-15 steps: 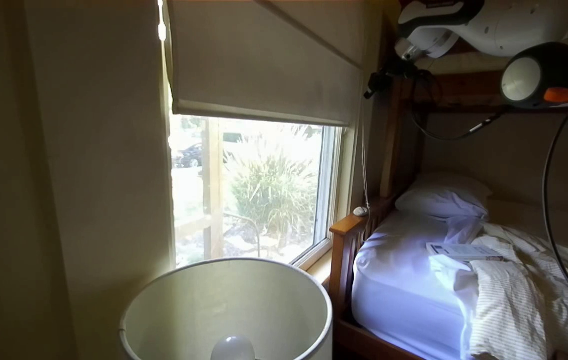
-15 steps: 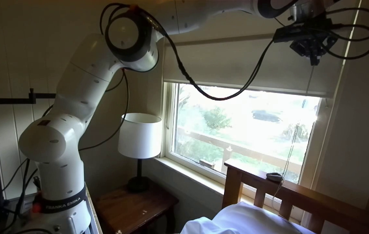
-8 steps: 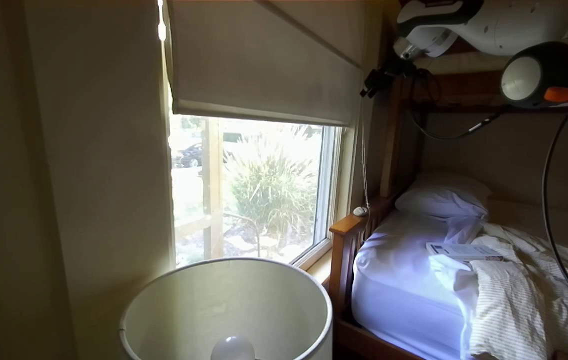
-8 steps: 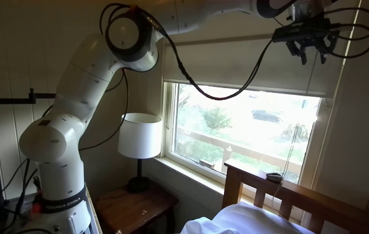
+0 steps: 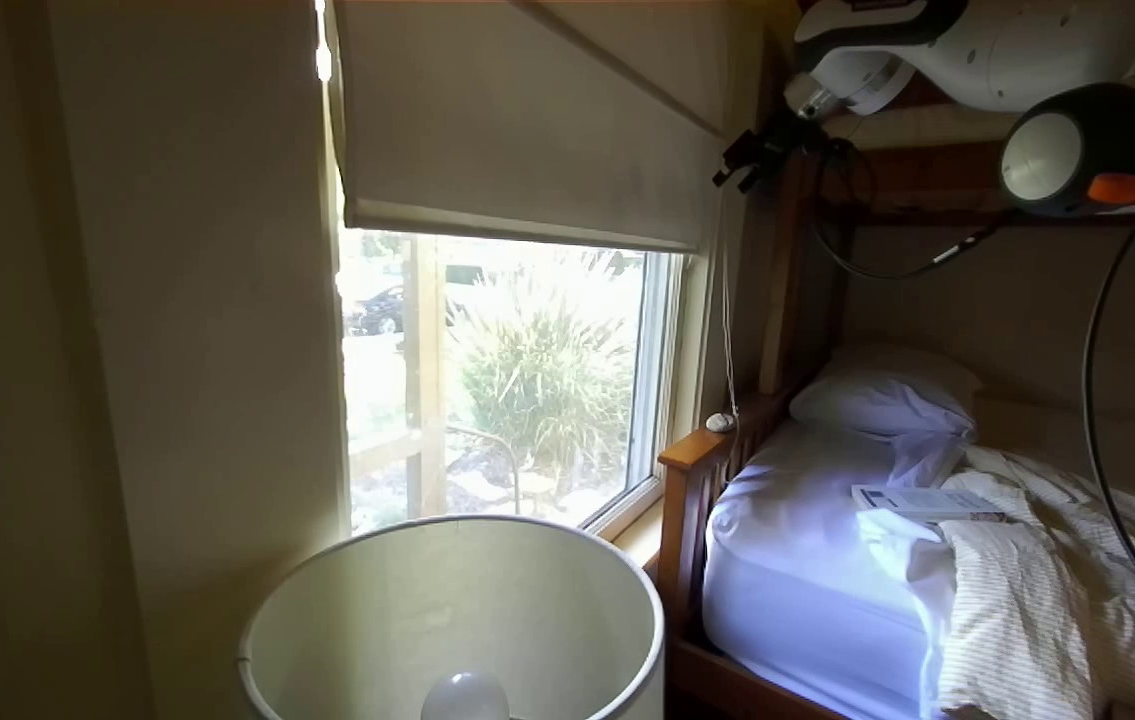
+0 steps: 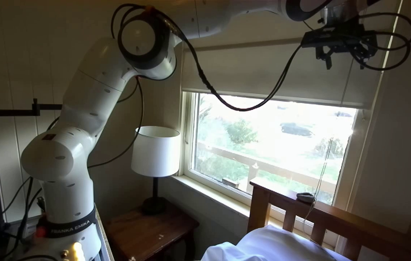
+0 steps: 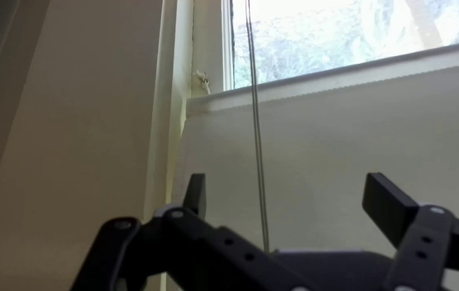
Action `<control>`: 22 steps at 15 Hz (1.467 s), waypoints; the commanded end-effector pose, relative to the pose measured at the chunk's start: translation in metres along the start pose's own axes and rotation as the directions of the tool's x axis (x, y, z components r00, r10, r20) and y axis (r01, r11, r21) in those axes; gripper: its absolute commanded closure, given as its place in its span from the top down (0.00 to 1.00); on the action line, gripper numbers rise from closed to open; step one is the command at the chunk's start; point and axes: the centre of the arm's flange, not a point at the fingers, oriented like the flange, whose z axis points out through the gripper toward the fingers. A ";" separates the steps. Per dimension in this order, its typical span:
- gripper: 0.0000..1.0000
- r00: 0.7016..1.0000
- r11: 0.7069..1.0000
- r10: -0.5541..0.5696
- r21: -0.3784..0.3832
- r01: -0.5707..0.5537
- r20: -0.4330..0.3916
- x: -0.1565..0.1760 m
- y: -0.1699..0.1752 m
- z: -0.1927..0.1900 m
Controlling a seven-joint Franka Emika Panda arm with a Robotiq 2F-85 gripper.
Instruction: Pull the rope on the right side of the window
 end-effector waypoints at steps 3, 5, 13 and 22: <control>1.00 0.998 0.999 -0.030 0.012 0.031 -0.050 0.000 0.000 0.003; 1.00 0.997 0.999 -0.036 0.015 0.037 -0.068 0.006 0.000 0.008; 0.57 0.998 0.999 -0.031 0.024 0.033 -0.061 0.008 -0.003 0.016; 0.00 1.000 1.000 0.025 0.007 -0.025 -0.015 0.004 0.000 0.005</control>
